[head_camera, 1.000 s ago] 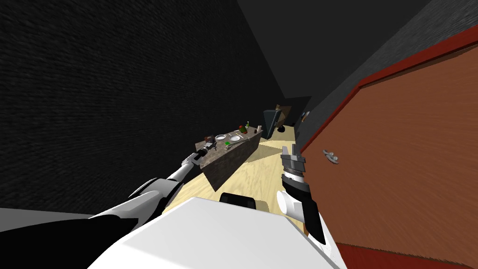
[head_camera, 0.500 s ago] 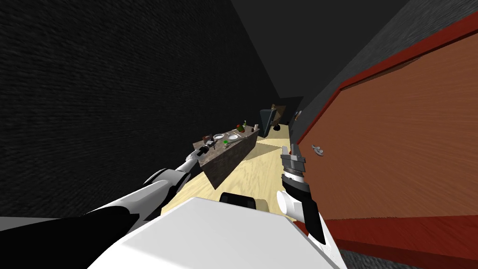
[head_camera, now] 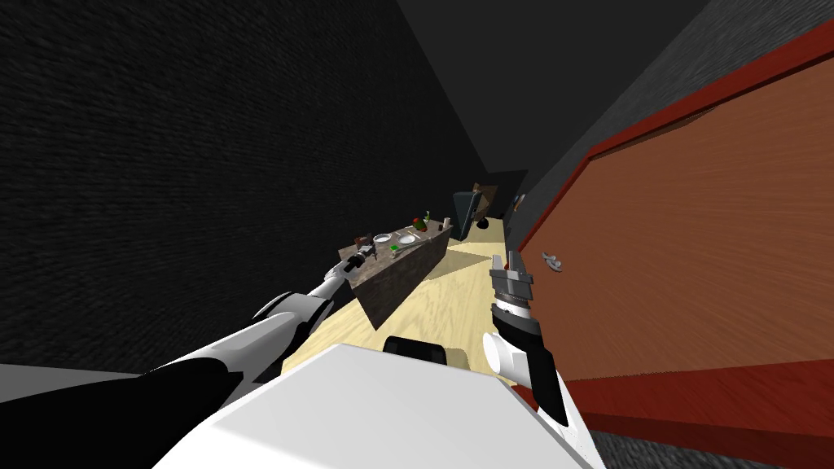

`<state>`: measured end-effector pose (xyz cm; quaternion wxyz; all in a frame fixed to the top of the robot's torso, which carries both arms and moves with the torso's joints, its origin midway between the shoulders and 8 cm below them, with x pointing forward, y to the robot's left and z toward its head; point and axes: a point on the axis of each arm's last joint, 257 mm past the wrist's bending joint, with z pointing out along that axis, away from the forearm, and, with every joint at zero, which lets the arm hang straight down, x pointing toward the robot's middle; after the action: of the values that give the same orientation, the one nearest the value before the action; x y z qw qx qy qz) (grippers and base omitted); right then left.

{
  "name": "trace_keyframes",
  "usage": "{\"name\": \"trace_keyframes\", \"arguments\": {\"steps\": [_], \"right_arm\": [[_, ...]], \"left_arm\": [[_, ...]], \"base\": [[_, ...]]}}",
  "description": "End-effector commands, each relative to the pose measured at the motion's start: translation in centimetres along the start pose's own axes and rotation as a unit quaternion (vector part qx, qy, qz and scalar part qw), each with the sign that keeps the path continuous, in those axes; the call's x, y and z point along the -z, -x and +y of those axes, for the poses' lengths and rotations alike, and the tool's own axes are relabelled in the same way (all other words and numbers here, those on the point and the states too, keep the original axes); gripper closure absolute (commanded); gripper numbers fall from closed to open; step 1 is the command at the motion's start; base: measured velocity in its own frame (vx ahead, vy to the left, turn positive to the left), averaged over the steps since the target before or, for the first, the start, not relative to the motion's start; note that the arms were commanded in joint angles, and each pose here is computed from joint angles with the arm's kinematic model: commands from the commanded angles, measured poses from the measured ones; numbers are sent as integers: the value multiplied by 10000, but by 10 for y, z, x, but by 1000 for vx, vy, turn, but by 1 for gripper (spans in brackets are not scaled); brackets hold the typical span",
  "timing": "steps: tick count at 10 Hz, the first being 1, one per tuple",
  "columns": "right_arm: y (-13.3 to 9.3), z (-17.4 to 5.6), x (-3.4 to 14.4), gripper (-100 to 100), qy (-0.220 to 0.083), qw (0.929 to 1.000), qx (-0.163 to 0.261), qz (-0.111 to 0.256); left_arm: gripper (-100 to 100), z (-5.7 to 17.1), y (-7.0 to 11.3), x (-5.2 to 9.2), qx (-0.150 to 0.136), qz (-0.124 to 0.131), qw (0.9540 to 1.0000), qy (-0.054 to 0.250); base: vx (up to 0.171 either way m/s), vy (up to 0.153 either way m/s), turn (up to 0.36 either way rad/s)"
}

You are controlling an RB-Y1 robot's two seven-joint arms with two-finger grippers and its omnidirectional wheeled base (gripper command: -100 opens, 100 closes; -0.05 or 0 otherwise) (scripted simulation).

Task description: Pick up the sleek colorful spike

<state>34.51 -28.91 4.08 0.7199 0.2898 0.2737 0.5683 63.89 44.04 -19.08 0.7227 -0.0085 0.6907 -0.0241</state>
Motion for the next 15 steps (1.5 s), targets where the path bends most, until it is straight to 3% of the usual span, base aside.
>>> {"name": "trace_keyframes", "arguments": {"steps": [1, 2, 3, 4, 5, 7, 9, 10, 12, 14, 15], "right_arm": [[0, 0, 0, 0, 0, 10000, 0, 0], [0, 0, 0, 0, 0, 10000, 0, 0], [0, 0, 0, 0, 0, 10000, 0, 0], [0, 0, 0, 0, 0, 10000, 0, 0], [0, 0, 0, 0, -1, 10000, 1, 0], [0, 0, 0, 0, 0, 10000, 0, 0], [0, 0, 0, 0, -1, 10000, 1, 0], [0, 0, 0, 0, -1, 10000, 1, 0], [0, 0, 0, 0, 0, 10000, 0, 0], [0, 0, 0, 0, -1, 10000, 1, 0], [0, 0, 0, 0, -1, 10000, 1, 0]], "left_arm": [[100, 0, 0, 0, 0, 0, 10000, 0], [100, 0, 0, 0, -1, 0, 10000, 0], [0, 0, 0, 0, -2, 0, 10000, 0], [100, 3, -10, 11, 29, 78, 10000, -14], [100, 3, -15, 17, 17, 103, 9999, -27], [100, -1, -9, 16, 2, 31, 10000, -84], [100, 4, -26, 33, 20, 176, 9998, -72], [100, 1, -26, 37, 4, 156, 9998, -116], [100, -7, -14, 33, -15, 29, 9998, -205], [100, -2, -31, 51, 5, 181, 9996, -196], [100, -11, -22, 52, -21, 71, 9995, -301]], "base": [[0, 0, 0], [0, 0, 0], [0, 0, 0], [99, -2, 142], [129, -19, 131], [51, -6, 14], [105, -6, 115], [61, -2, 39], [2, 4, -12], [108, 1, 157], [58, -12, -6]]}}
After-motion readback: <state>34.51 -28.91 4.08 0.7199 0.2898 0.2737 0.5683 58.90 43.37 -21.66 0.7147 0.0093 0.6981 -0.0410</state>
